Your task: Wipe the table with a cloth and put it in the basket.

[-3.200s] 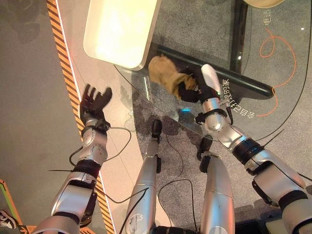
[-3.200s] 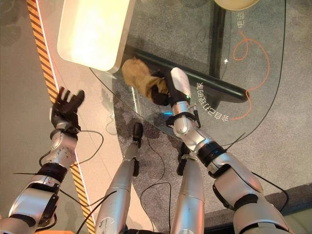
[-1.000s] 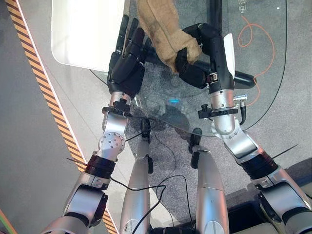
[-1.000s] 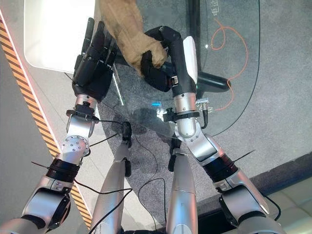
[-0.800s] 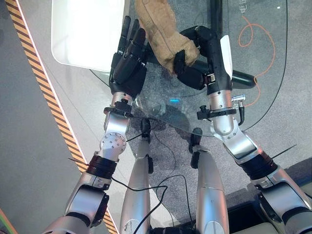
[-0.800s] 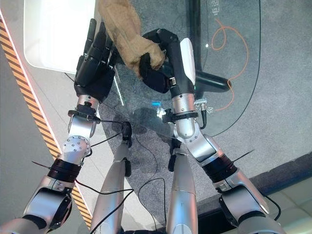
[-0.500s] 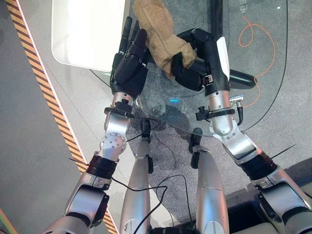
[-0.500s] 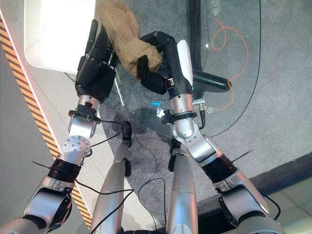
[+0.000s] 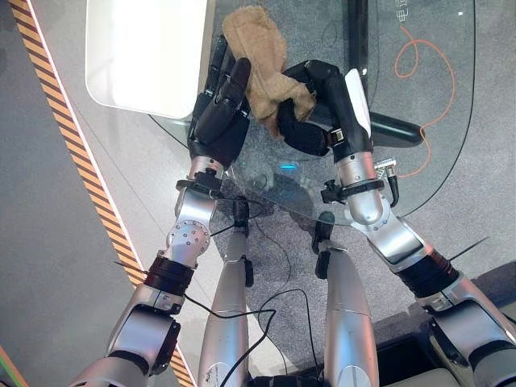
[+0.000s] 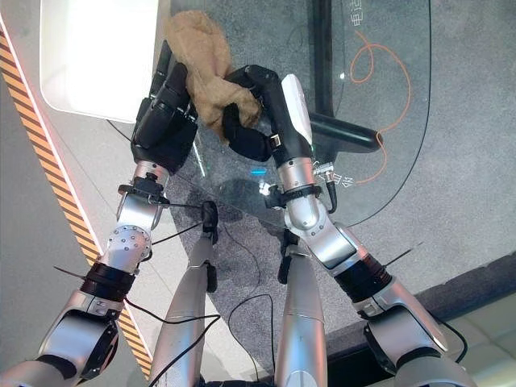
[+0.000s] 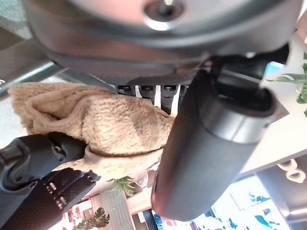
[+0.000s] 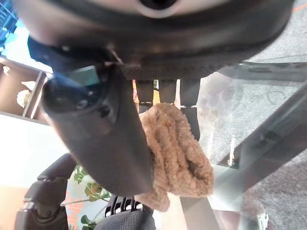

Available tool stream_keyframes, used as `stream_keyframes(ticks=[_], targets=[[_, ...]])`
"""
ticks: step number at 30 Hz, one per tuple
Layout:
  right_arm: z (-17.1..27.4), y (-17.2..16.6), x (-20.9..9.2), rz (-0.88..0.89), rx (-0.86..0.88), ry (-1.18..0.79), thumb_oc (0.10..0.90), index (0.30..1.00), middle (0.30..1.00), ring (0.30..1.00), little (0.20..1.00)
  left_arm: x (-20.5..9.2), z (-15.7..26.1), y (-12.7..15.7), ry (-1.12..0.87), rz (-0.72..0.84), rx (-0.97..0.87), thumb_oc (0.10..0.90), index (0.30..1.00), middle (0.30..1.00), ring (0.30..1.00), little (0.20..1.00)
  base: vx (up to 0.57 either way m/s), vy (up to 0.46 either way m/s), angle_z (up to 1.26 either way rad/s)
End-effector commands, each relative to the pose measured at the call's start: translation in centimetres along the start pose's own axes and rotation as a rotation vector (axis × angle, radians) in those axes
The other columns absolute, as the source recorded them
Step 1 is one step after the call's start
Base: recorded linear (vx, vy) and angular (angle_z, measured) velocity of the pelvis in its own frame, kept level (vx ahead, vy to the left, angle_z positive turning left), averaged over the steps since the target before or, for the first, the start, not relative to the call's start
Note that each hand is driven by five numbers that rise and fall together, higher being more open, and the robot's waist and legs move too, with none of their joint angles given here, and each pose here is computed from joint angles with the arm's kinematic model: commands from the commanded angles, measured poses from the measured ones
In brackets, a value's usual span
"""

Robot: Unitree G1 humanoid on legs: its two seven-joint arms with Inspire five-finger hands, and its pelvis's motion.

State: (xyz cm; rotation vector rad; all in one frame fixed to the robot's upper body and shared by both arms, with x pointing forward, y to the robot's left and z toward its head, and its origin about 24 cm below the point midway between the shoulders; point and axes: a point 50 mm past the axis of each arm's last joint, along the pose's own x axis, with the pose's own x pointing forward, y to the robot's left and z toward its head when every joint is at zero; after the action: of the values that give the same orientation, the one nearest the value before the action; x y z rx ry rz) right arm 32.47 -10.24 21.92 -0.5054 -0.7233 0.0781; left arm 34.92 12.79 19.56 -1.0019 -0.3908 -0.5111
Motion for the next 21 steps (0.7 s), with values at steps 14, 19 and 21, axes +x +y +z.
stream_keyframes(ticks=[14, 19, 21], targets=[[10.1, -0.2, 3.3, 0.042, -0.033, -0.472, 0.1, 0.3, 0.3, 0.3, 0.2, 3.2, 0.5, -7.2, 0.046, -0.425, 0.103, 0.8, 0.9, 0.9, 0.9, 0.9, 0.0, 0.0, 0.0], [10.4, -0.2, 3.3, 0.052, -0.069, -0.493, 0.1, 0.3, 0.3, 0.3, 0.2, 3.2, 0.6, -7.1, 0.056, -0.421, 0.116, 0.8, 0.9, 0.9, 0.9, 0.9, 0.0, 0.0, 0.0], [10.8, -0.3, 3.4, 0.059, -0.101, -0.511, 0.1, 0.3, 0.3, 0.3, 0.2, 3.3, 0.6, -7.3, 0.061, -0.426, 0.117, 0.8, 0.9, 0.9, 0.9, 0.9, 0.0, 0.0, 0.0]])
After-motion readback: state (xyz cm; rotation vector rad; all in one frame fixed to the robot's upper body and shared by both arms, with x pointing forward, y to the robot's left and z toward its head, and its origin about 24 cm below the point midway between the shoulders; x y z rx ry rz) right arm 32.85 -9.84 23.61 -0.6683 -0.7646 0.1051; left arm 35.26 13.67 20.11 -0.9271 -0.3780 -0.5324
